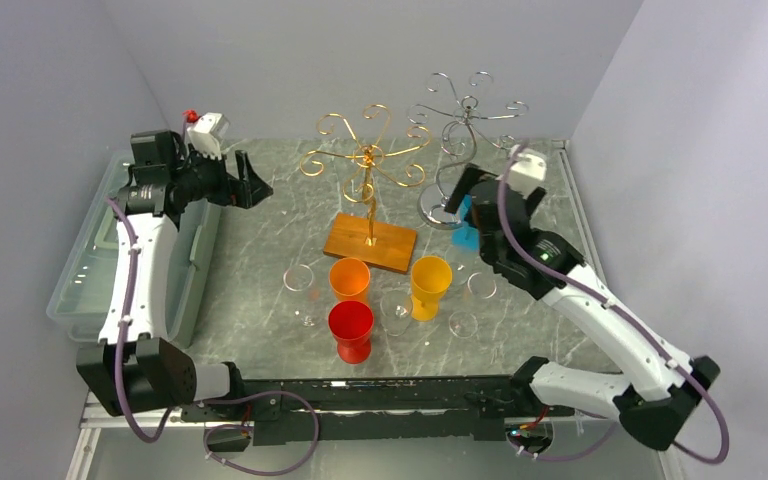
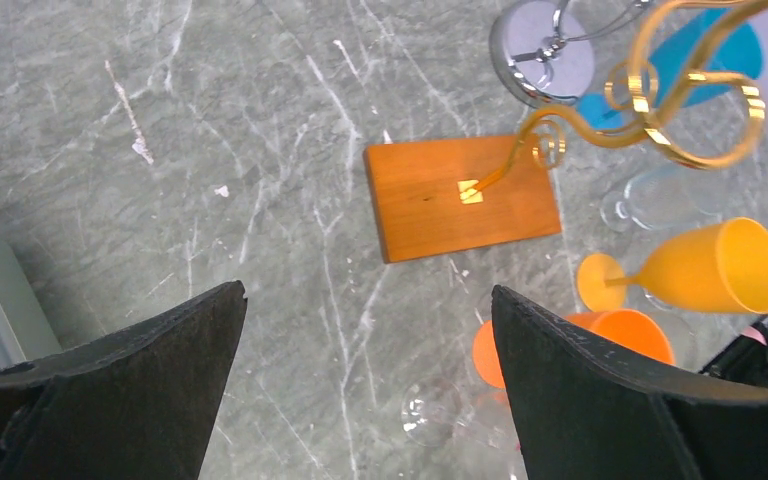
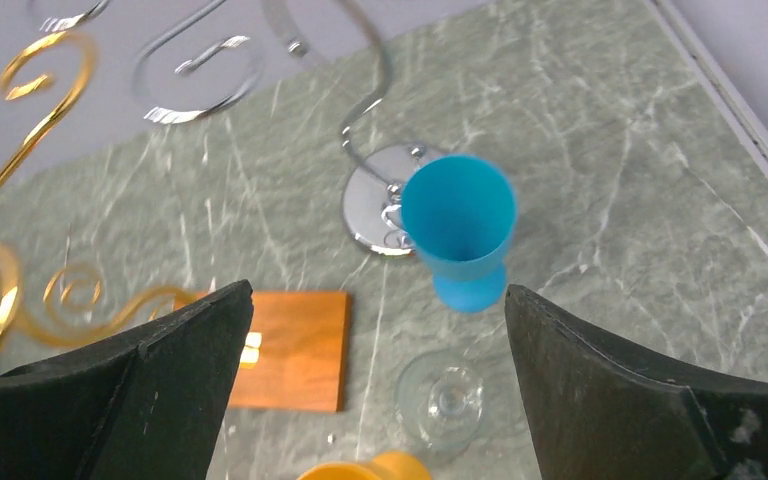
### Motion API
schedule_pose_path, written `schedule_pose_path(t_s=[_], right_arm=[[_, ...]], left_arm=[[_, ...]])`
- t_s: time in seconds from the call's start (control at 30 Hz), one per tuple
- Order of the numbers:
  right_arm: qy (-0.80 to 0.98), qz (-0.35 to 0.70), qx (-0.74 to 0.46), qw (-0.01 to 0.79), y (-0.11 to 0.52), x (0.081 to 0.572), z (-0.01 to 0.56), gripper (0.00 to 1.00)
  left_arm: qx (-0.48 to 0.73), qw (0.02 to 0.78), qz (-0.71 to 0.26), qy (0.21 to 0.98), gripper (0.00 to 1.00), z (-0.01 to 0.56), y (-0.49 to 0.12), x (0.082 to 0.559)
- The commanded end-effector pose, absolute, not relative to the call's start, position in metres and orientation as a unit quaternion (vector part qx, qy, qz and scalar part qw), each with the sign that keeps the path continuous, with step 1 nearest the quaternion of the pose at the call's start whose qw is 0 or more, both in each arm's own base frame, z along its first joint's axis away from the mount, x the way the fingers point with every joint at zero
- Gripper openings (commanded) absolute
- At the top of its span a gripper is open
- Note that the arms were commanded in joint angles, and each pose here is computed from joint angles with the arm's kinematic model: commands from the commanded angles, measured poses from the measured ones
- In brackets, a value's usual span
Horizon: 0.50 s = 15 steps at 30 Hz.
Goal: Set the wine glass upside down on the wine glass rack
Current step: Move the wine rack to the center of the board.
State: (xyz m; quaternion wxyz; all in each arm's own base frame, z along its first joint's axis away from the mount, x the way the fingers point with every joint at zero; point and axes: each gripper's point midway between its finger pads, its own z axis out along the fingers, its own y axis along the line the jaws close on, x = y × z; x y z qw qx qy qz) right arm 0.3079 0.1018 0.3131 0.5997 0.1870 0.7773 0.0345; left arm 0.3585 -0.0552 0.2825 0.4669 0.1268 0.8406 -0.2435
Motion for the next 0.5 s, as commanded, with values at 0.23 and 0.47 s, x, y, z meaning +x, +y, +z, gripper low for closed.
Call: schedule_pose_path(t_s=[0.23,0.47], right_arm=[[0.813,0.056,0.054,0.577,0.192,0.297,0.35,0.94],[0.806,0.09,0.009,0.585,0.215,0.302,0.397,0.93]], left_arm=[[0.157,0.479,-0.293,0.812,0.99,0.35,-0.098,0.338],[0.22,0.487,-0.268,0.802,0.99,0.356,-0.131,0.347]])
